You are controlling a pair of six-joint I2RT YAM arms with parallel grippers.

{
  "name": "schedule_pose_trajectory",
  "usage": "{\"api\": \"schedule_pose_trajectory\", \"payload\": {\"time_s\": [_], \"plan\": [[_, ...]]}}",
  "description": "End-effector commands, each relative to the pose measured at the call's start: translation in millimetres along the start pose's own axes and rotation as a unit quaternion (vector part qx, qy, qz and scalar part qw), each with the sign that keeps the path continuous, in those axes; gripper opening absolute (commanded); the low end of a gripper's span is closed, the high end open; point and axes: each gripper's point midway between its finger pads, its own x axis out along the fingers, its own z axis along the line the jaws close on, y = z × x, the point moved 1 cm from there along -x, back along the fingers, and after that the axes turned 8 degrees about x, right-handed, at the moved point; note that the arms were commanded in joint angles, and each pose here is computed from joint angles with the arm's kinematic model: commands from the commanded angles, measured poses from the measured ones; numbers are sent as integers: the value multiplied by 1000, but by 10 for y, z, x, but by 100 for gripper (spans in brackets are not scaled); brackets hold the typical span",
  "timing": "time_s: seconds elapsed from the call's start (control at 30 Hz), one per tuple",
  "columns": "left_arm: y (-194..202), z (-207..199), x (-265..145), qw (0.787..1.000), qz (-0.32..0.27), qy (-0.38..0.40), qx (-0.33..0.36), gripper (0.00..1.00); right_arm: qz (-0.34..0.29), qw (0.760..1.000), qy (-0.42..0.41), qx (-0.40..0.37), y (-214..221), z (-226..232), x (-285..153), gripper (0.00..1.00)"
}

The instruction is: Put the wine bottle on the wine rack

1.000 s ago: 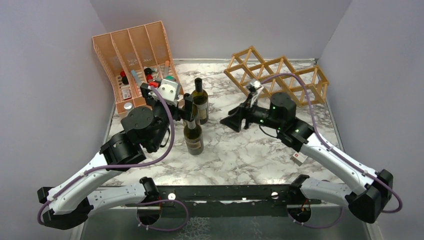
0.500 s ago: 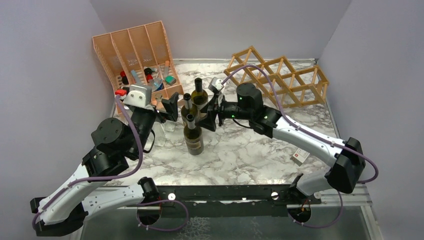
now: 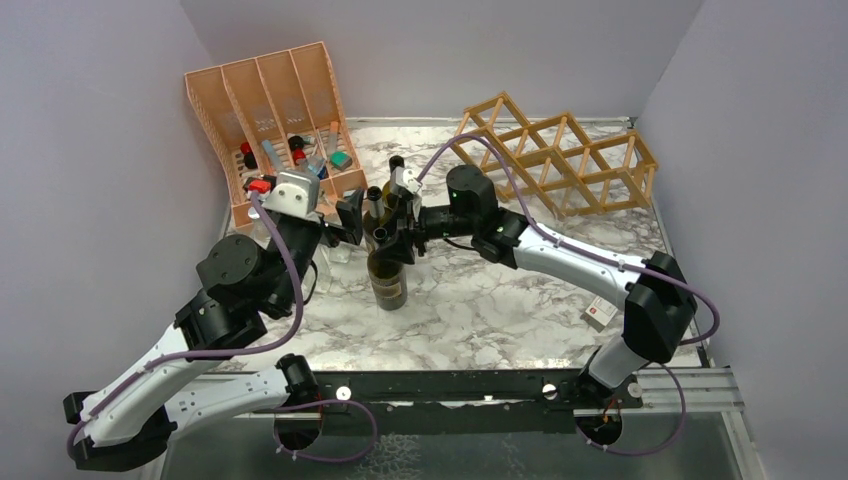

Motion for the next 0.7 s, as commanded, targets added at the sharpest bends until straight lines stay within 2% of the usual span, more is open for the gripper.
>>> {"api": "schedule_pose_trajectory", "payload": {"time_s": [0.0,0.13,0.27,0.37,0.53,0.67], "plan": [[2,-83,8,1000,-9,21,3,99,-30,997,-52,-52,-157,131,69,45],[29,-118,-9,999,-10,31,-1,99,-35,996,-48,-62,-195,153,34,31],[65,-175,-22,999,-10,46,-6,99,-47,996,-14,-74,-282,144,-76,12],[103,-230,-31,998,-8,60,-8,99,-58,995,23,-75,-342,138,-215,3],[181,-501,-60,992,-8,129,-7,99,-89,989,105,-51,-433,131,-551,1],[350,-783,-60,983,-3,182,-12,99,-123,971,205,-7,-530,68,-939,1]]}}
